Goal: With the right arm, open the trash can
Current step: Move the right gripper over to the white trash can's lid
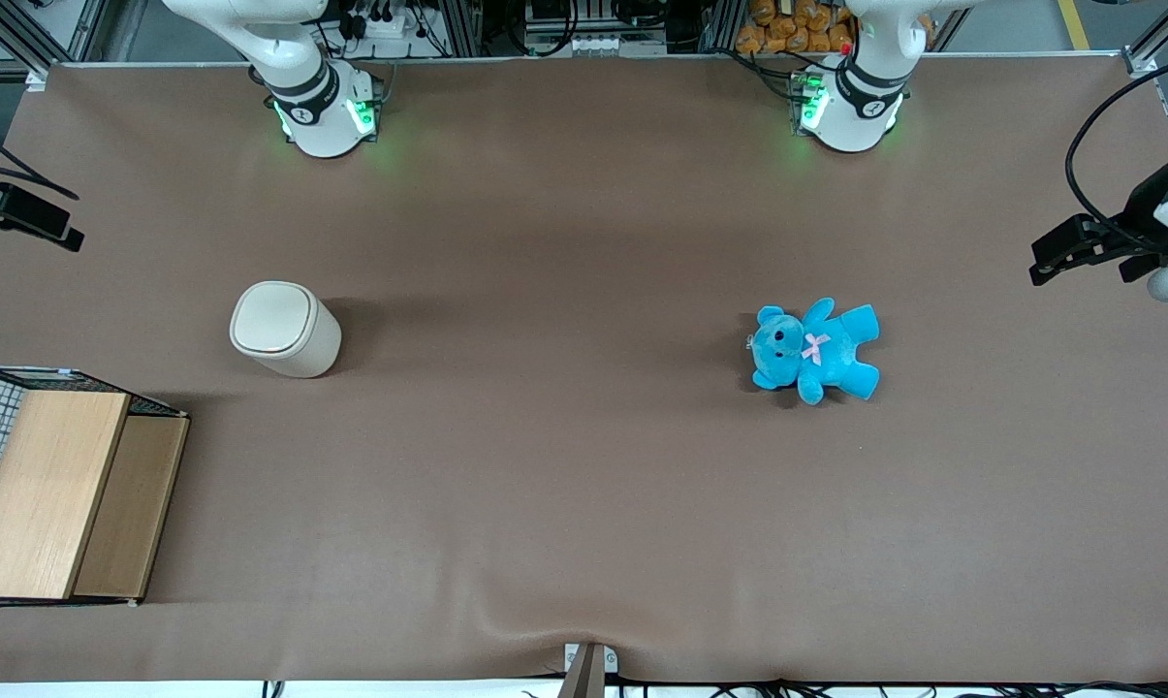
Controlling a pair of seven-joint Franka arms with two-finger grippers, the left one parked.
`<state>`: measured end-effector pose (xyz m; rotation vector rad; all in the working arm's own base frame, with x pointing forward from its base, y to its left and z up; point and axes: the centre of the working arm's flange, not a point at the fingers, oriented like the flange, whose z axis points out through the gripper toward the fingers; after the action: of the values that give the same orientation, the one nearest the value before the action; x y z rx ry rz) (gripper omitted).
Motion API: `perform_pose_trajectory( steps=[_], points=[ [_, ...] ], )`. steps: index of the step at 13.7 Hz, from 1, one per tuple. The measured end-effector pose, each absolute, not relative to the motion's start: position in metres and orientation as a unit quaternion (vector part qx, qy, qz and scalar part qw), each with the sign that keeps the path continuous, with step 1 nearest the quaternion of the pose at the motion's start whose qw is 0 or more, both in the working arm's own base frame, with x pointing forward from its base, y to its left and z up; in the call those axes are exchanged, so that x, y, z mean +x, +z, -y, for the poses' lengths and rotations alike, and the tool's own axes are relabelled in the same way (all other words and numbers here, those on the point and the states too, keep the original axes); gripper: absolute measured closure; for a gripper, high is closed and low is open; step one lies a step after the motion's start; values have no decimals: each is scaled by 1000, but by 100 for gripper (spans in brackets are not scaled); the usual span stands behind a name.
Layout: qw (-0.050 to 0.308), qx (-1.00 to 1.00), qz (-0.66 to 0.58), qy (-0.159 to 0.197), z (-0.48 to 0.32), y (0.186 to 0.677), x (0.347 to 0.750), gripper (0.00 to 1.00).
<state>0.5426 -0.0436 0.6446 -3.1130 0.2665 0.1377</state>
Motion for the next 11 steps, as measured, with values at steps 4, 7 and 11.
perform_pose_trajectory(
  steps=[4,7,11],
  points=[
    [7,-995,-85,49,43,640,545,0],
    [7,-995,-81,61,39,634,544,0],
    [9,-993,-72,93,29,604,544,0]
  ],
)
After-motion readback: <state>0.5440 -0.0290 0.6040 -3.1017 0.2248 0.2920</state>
